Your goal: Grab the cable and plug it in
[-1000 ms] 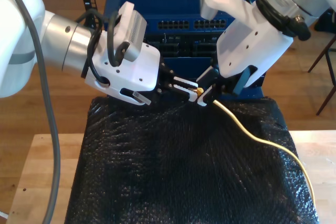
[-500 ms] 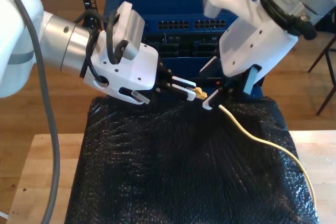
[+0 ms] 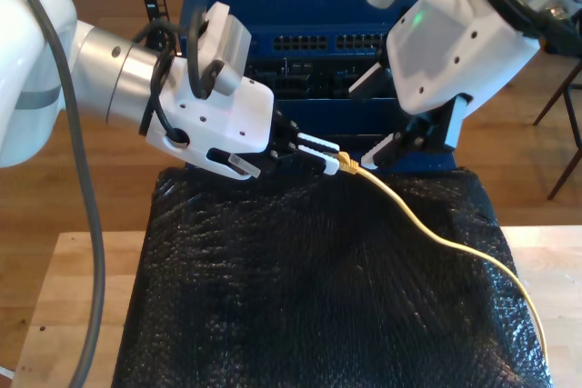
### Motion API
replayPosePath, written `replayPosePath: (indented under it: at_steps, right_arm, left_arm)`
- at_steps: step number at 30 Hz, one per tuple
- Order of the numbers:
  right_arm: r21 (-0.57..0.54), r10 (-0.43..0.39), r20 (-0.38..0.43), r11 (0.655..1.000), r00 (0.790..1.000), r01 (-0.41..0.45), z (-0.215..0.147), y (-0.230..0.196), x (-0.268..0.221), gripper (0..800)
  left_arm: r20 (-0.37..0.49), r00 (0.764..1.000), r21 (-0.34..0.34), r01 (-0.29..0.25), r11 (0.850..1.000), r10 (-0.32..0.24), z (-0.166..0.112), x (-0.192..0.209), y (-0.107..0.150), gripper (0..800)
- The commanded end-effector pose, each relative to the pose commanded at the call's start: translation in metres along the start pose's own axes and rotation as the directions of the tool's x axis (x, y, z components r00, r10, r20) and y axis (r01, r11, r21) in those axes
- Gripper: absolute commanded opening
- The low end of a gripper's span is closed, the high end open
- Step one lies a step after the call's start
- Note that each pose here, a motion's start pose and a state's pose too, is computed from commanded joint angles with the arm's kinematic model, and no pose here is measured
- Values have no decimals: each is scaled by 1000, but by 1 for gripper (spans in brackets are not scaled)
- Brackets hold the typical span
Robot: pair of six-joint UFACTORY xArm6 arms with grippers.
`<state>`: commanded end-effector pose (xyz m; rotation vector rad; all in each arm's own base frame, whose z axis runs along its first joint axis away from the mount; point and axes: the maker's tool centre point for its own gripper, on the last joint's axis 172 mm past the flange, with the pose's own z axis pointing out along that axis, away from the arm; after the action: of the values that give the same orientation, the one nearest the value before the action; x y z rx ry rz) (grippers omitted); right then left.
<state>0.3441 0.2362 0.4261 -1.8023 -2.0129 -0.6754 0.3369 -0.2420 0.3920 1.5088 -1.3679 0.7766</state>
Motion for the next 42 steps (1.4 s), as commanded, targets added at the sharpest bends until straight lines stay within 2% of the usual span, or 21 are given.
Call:
replayPosePath:
  at_steps: [2,8,20,25,34,42]
  right_arm:
    - [-5,-12,-1,1000,1000,12,-2,-2,1,786]
    - [-4,-21,0,1000,1000,21,-2,-4,1,787]
    - [-37,-142,-3,989,990,141,-16,-10,8,799]
    - [-44,-148,-1,988,989,148,-18,-14,8,799]
    - [-69,-194,1,979,981,193,-22,-31,5,798]
    - [-199,-245,21,949,969,244,-26,-9,-1,798]
  left_arm:
    - [-24,1000,-22,19,1000,-20,2,3,3,2]
    - [-116,988,-49,96,994,-101,-10,2,-9,2]
    - [-146,975,-103,152,983,-166,-12,-1,-7,2]
    - [-191,959,-123,190,974,-211,-20,-7,-15,2]
    - [-230,934,-195,230,954,-272,-19,-13,-16,2]
    - [-268,911,-285,235,929,-312,-17,-10,-7,2]
